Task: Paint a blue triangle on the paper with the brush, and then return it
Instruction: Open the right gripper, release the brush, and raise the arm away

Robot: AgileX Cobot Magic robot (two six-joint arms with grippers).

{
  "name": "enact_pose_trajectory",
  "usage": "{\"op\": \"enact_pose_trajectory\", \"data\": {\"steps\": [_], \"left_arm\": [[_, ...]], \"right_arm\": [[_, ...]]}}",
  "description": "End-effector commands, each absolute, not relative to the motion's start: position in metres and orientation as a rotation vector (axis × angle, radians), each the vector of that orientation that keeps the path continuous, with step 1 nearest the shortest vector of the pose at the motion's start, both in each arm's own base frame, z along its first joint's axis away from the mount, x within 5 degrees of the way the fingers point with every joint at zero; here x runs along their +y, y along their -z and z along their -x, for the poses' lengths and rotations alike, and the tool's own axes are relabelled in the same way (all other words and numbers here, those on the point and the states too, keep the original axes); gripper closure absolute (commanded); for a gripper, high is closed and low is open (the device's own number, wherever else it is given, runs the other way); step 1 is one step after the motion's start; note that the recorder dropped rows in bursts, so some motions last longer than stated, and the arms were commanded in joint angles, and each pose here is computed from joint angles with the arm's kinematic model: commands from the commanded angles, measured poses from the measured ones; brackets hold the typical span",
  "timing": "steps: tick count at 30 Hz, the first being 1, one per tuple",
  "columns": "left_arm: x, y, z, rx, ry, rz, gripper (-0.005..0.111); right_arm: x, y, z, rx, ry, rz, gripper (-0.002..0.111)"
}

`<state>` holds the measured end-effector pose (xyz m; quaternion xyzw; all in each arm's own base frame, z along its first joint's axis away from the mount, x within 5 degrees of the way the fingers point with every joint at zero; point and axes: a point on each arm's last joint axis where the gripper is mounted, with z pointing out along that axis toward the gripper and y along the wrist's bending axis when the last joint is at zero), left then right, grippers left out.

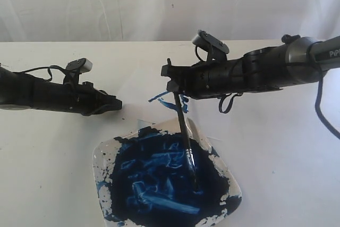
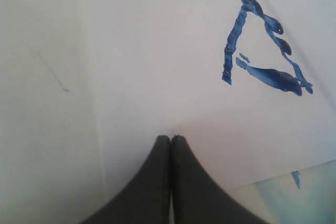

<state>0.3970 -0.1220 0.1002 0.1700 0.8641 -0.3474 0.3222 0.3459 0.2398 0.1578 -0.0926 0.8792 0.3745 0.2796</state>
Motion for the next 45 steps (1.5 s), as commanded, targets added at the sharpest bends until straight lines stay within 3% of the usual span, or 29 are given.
{"op": "enact_pose_trajectory", "data": {"steps": [1,11,23,32,45], "left_arm": [[-0.121,-0.093,-0.395,2.306,0.858,-0.477,0.107],[-0.121,-0.093,-0.395,2.306,0.858,-0.477,0.107],[-0.121,-0.093,-0.395,2.306,0.858,-0.477,0.107],[-0.121,-0.093,-0.395,2.306,0.858,-0.477,0.107],[-0.121,-0.093,-0.395,2.306,0.858,-0.477,0.107]], "right_arm": [[0.239,-0.159,-0.351,2.343,-1.009,0.253,0.094],[0.239,-0.151,-0.353,2.364,-0.982,0.239,0.063],[0.239,-0.158,-0.353,2.344,-0.989,0.243,0.061],[0.218,-0.225,-0.344,2.16,-0.837,0.54,0.067],[0.173,-0.349,-0.295,1.891,-0.735,0.625,0.068]]}}
